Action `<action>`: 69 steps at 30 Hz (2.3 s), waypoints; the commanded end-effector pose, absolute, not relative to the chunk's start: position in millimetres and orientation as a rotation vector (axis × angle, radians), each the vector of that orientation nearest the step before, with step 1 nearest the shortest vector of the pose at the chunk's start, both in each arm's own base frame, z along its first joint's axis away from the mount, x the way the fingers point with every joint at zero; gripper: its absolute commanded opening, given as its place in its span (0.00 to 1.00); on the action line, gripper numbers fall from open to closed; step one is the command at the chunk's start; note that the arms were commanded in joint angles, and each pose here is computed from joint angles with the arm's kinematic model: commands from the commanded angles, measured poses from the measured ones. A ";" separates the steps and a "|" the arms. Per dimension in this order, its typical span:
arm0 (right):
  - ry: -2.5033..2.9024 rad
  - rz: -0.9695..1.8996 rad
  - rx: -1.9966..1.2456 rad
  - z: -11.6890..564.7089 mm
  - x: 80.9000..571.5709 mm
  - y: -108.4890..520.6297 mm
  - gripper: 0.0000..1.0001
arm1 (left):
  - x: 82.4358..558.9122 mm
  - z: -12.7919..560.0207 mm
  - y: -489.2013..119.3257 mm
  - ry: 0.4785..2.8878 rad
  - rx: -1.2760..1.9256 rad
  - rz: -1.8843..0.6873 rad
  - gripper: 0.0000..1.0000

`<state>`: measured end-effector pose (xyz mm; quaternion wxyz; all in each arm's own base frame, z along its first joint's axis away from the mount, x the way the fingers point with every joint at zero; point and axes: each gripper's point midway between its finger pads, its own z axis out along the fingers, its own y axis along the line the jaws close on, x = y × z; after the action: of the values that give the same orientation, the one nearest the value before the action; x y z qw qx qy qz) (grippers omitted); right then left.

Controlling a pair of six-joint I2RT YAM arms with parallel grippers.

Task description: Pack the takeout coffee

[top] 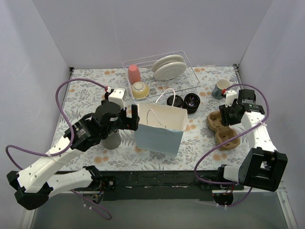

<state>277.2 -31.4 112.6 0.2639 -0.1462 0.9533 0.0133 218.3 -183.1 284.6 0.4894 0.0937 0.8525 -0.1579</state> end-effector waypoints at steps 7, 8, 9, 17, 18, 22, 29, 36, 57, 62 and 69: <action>2.619 0.056 -0.415 95.5 270.1 -30.8 0.53 | 216.1 295.4 -178.8 2.047 0.217 -0.400 0.98; 2.619 0.061 -0.414 93.1 269.1 -30.1 0.54 | 215.9 295.6 -178.1 2.045 0.217 -0.399 0.98; 2.621 0.062 -0.416 91.8 268.7 -29.6 0.55 | 216.0 295.6 -177.8 2.045 0.218 -0.396 0.98; 2.650 0.087 -0.416 79.6 266.9 -28.3 0.56 | 214.4 294.2 -174.1 2.035 0.212 -0.396 0.98; 2.653 0.087 -0.418 77.6 266.2 -28.0 0.56 | 214.5 293.1 -174.3 2.038 0.211 -0.395 0.98; 2.658 0.099 -0.419 74.0 266.1 -27.1 0.56 | 215.0 293.4 -172.2 2.038 0.207 -0.384 0.98; 2.650 0.099 -0.426 78.2 266.9 -26.9 0.49 | 214.5 293.6 -169.6 2.035 0.206 -0.374 0.98; 2.601 0.082 -0.425 108.5 275.1 -27.4 0.44 | 214.3 293.8 -169.1 2.035 0.202 -0.375 0.98; 2.118 0.233 -0.434 292.5 306.2 24.7 0.39 | 223.6 304.6 -169.0 2.028 0.145 -0.344 0.98; 1.842 0.412 -0.553 388.1 294.4 85.5 0.37 | 223.5 311.9 -178.4 2.029 0.099 -0.416 0.97; 1.539 0.751 -0.818 457.0 254.0 201.7 0.31 | 225.5 309.3 -182.4 2.077 0.063 -0.448 0.90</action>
<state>272.5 152.9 418.6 0.5692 -0.3175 0.7212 0.2347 223.2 -182.6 296.2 0.4895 0.0499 0.8543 -0.1677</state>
